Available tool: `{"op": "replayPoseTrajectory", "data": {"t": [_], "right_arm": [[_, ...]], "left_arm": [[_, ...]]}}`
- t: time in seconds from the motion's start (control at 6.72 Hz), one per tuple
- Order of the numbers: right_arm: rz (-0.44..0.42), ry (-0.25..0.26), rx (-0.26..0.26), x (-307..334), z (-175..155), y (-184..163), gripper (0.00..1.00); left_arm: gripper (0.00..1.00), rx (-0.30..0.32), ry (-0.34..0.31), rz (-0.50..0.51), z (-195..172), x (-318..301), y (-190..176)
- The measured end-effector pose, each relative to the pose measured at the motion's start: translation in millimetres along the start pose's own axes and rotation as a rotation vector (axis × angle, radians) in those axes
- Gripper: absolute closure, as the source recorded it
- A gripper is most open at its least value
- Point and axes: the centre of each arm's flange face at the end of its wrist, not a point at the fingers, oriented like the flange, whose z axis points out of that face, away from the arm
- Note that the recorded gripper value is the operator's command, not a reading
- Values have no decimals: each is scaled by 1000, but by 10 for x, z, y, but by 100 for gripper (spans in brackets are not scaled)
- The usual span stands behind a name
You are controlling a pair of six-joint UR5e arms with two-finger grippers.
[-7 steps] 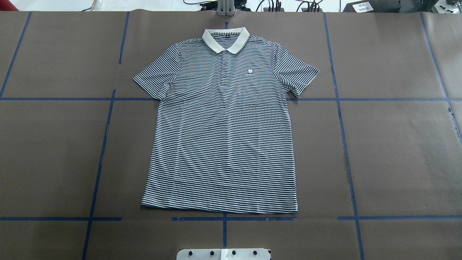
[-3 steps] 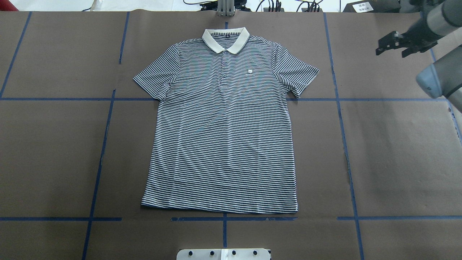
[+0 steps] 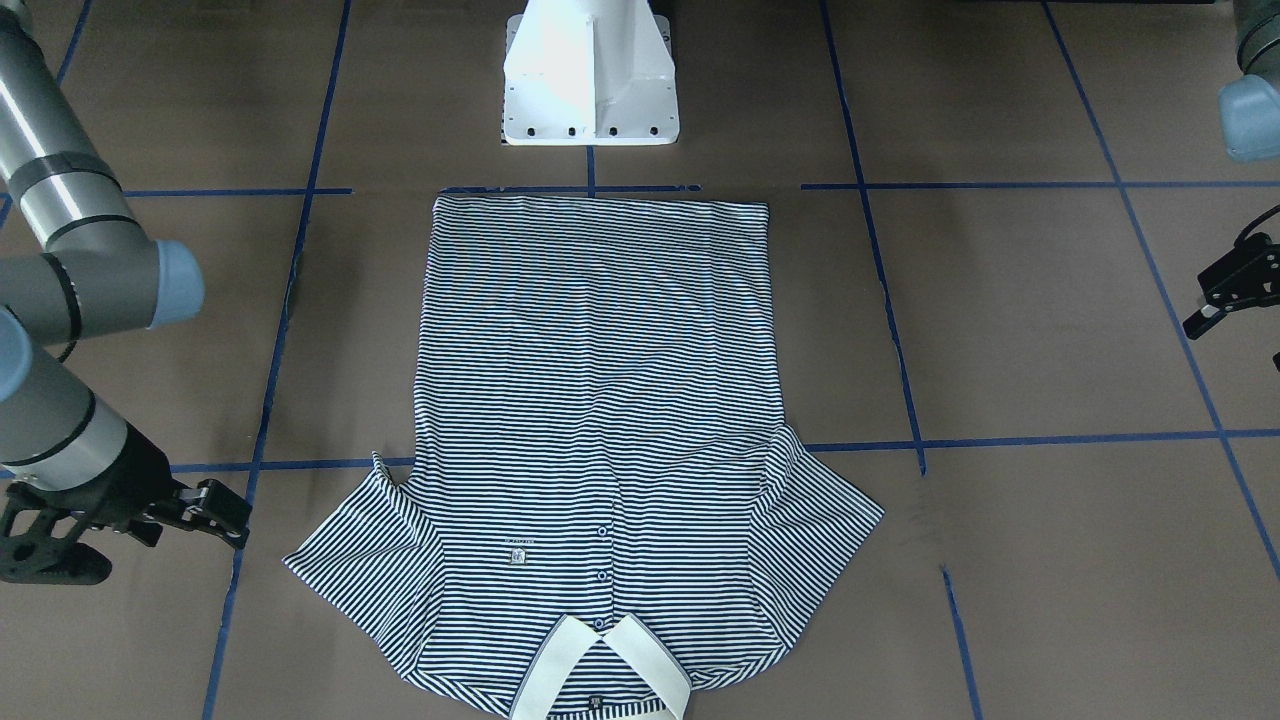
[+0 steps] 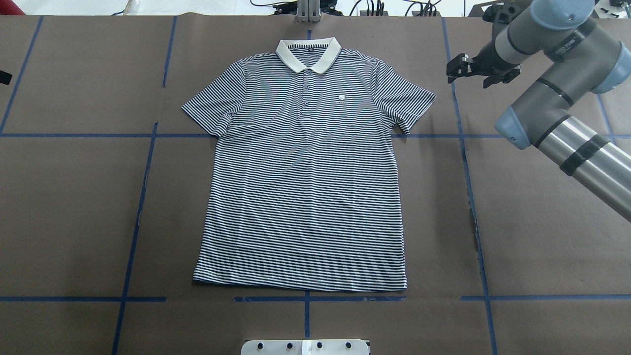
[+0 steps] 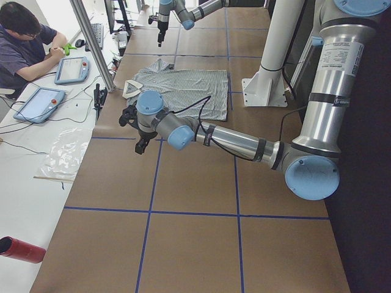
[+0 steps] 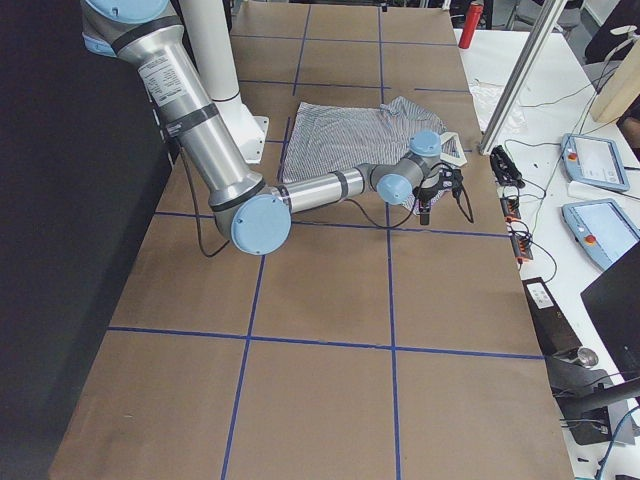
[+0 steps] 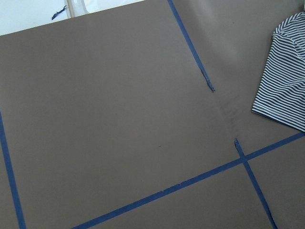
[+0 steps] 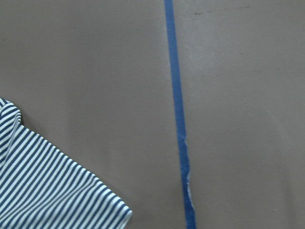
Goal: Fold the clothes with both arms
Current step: 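Move the right gripper to the short sleeve nearest it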
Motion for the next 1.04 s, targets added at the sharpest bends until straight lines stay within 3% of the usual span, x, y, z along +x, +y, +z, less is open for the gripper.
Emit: {"op": "replayPoseTrajectory", "data": {"t": [0.45, 0.74, 1.04], "right_arm": [[-71, 58, 15, -507, 386, -54, 1], [-116, 67, 5, -571, 488, 13, 2], [-147, 76, -12, -506, 565, 59, 10]], "left_arm": [[0, -3, 0, -7, 26, -23, -3], [0, -3, 0, -9, 32, -24, -9], [0, -2, 2, -9, 26, -10, -23]]}}
